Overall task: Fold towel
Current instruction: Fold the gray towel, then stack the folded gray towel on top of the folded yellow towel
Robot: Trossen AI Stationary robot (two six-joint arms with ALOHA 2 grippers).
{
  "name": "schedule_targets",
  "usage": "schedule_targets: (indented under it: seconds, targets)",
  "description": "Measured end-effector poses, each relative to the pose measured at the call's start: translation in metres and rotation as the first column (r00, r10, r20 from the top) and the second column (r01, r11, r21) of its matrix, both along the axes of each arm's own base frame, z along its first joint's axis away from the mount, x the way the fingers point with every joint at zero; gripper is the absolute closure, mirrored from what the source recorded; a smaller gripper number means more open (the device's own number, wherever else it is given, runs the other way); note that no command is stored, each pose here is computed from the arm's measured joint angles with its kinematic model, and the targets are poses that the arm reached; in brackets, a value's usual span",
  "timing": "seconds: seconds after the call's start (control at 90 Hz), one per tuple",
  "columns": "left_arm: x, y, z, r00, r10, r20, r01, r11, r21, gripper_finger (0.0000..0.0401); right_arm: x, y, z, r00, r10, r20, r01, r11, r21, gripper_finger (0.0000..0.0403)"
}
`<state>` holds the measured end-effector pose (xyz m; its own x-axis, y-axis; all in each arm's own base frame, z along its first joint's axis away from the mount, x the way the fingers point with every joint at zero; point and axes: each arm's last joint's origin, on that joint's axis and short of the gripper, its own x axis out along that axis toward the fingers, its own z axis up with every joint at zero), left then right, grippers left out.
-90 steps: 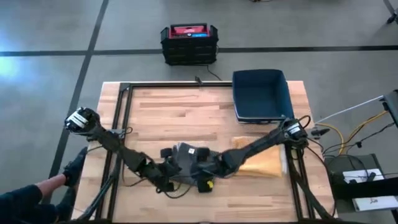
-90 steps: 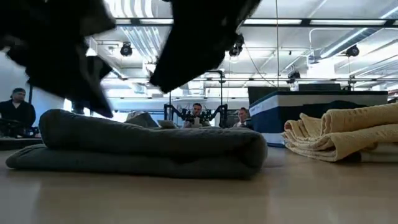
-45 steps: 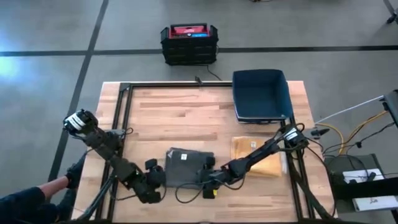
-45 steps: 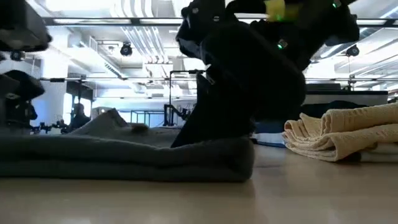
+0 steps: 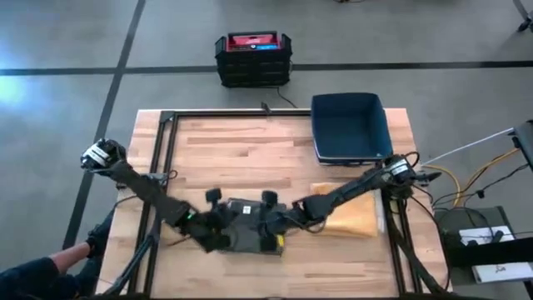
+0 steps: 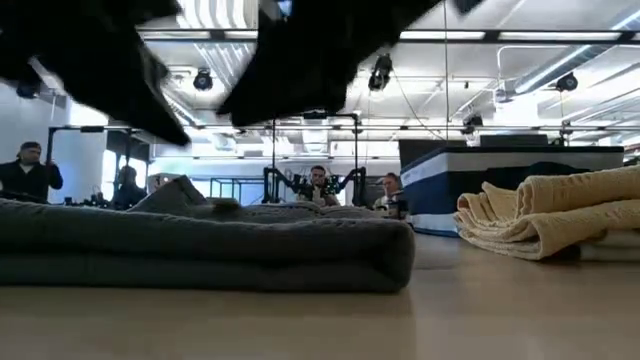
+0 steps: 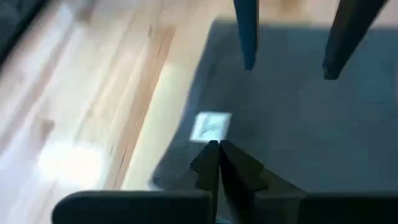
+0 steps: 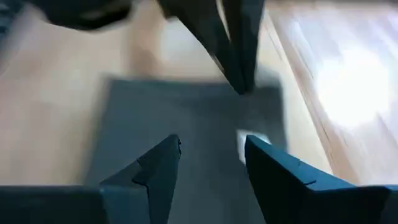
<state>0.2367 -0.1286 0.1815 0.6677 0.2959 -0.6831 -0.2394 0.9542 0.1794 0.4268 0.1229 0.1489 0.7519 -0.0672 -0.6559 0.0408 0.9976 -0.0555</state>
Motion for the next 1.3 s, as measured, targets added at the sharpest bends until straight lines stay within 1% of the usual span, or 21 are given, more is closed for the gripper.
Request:
schedule_targets:
  seconds: [0.078, 0.122, 0.211, 0.311, 0.389, 0.467, 0.533, 0.633, 0.678, 0.767, 0.811, 0.878, 0.967, 1.033, 1.111, 1.244, 1.3]
  targets:
    - [-0.001, 0.014, -0.02, 0.999, 0.009, -0.049, -0.01, 1.0, -0.021, 0.0401, 0.002, -0.009, -0.022, 0.998, -0.029, -0.059, 0.029, 1.0, -0.007, 0.0228]
    - [-0.004, 0.02, -0.027, 0.997, 0.019, -0.081, -0.022, 0.999, -0.036, 0.0401, 0.001, -0.011, -0.03, 0.996, -0.04, -0.084, 0.04, 0.999, -0.007, 0.0227]
    - [-0.016, 0.024, -0.038, 0.989, 0.068, -0.128, -0.075, 0.996, -0.05, 0.0401, -0.001, -0.011, -0.038, 0.991, -0.051, -0.126, 0.051, 0.999, -0.007, 0.0229]
    - [-0.03, 0.022, -0.044, 0.981, 0.098, -0.168, -0.11, 0.992, -0.058, 0.0401, -0.011, -0.011, -0.049, 0.971, -0.066, -0.228, 0.061, 0.998, -0.029, 0.0236]
    - [-0.038, 0.018, -0.047, 0.979, 0.11, -0.174, -0.125, 0.989, -0.079, 0.0401, -0.014, -0.011, -0.047, 0.964, -0.079, -0.253, 0.072, 0.997, -0.034, 0.0243]
    - [-0.043, 0.015, -0.047, 0.979, 0.1, -0.175, -0.117, 0.989, -0.086, 0.0401, -0.014, -0.012, -0.037, 0.965, -0.077, -0.251, 0.072, 0.997, -0.03, 0.0247]
    - [-0.04, 0.009, -0.039, 0.983, 0.081, -0.164, -0.1, 0.989, -0.112, 0.0401, -0.011, -0.011, -0.02, 0.973, -0.066, -0.223, 0.066, 0.998, -0.005, 0.0248]
    - [-0.032, -0.001, -0.013, 0.993, 0.054, -0.108, -0.071, 0.985, -0.156, 0.0401, -0.013, -0.01, 0.027, 0.984, -0.07, -0.166, 0.085, 0.992, 0.088, 0.0238]
    - [-0.03, -0.005, -0.002, 0.996, 0.038, -0.084, -0.052, 0.984, -0.171, 0.0401, -0.019, -0.011, 0.046, 0.985, -0.075, -0.157, 0.096, 0.986, 0.135, 0.0228]
    - [-0.028, -0.015, 0.015, 0.999, 0.002, -0.037, -0.009, 0.98, -0.199, 0.0401, -0.036, -0.012, 0.062, 0.971, -0.107, -0.213, 0.151, 0.967, 0.203, 0.0202]
    - [-0.028, -0.02, 0.022, 1.0, -0.01, -0.011, 0.007, 0.978, -0.208, 0.0401, -0.043, -0.013, 0.061, 0.958, -0.143, -0.247, 0.202, 0.952, 0.231, 0.0187]
    - [-0.029, -0.025, 0.026, 1.0, -0.026, 0.004, 0.026, 0.976, -0.216, 0.0401, -0.053, -0.015, 0.056, 0.933, -0.21, -0.291, 0.293, 0.914, 0.28, 0.0162]
    - [-0.032, -0.032, 0.021, 0.999, -0.036, 0.003, 0.035, 0.974, -0.222, 0.0401, -0.064, -0.02, 0.036, 0.883, -0.306, -0.355, 0.42, 0.853, 0.309, 0.0134]
    - [-0.034, -0.034, 0.012, 0.999, -0.038, -0.008, 0.035, 0.976, -0.217, 0.0401, -0.068, -0.025, 0.015, 0.849, -0.354, -0.393, 0.491, 0.802, 0.339, 0.0119]
    - [-0.034, -0.035, -0.001, 0.999, -0.039, -0.025, 0.033, 0.978, -0.205, 0.0401, -0.072, -0.031, -0.006, 0.827, -0.378, -0.416, 0.537, 0.749, 0.387, 0.0107]
    - [-0.036, -0.034, -0.018, 0.998, -0.041, -0.053, 0.03, 0.981, -0.189, 0.0401, -0.073, -0.038, -0.033, 0.838, -0.394, -0.378, 0.545, 0.653, 0.527, 0.0101]
    - [-0.037, -0.033, -0.024, 0.997, -0.041, -0.073, 0.028, 0.984, -0.176, 0.0401, -0.073, -0.041, -0.042, 0.834, -0.414, -0.366, 0.552, 0.62, 0.557, 0.0103]
